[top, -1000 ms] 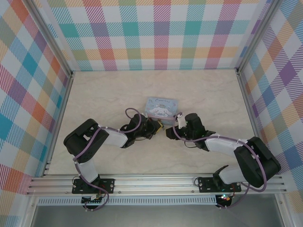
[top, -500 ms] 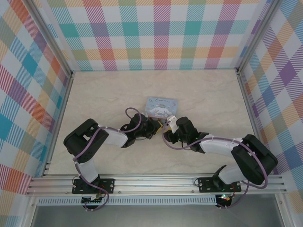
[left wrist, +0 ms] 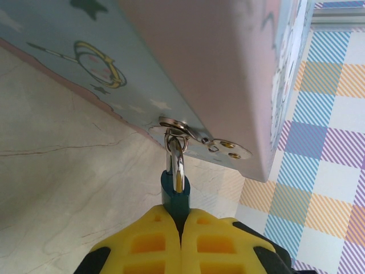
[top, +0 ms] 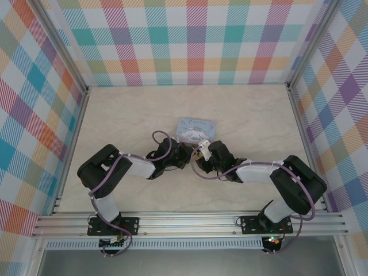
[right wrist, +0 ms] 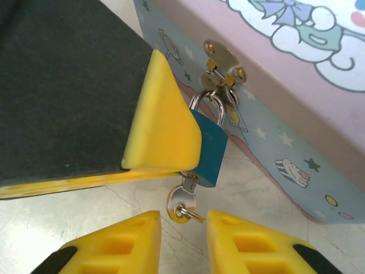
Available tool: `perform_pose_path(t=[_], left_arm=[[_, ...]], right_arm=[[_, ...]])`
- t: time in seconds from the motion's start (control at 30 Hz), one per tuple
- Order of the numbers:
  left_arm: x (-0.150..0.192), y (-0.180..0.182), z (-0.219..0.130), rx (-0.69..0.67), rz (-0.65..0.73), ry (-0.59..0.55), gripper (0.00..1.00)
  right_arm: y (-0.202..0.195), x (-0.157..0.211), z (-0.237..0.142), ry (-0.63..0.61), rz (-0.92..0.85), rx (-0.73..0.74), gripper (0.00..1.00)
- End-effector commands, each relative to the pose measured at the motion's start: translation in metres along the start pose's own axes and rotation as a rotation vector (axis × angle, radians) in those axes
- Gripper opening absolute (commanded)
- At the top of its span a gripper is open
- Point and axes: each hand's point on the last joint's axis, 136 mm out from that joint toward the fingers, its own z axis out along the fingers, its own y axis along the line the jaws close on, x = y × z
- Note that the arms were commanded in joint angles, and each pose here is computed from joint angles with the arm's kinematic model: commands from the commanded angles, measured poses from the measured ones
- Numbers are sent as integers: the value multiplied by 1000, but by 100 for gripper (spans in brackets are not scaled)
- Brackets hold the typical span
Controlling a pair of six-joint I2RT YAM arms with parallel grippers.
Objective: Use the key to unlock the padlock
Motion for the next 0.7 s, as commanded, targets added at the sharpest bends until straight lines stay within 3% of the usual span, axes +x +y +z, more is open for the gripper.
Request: perform_pose_path(t=[0.0,0.33,0.67], left_arm=[[-2,-5,-2,-12,-4,-10,0],[-2,-4,-2,-13,-5,-9,0],[-2,-2,-1,-18,-8,-9,0]], right_arm=[[2,-16,3,-48,-5,3,25],[2,-26,6,-70,-6,5,22],[2,-24,6,-68,60,-4,0]])
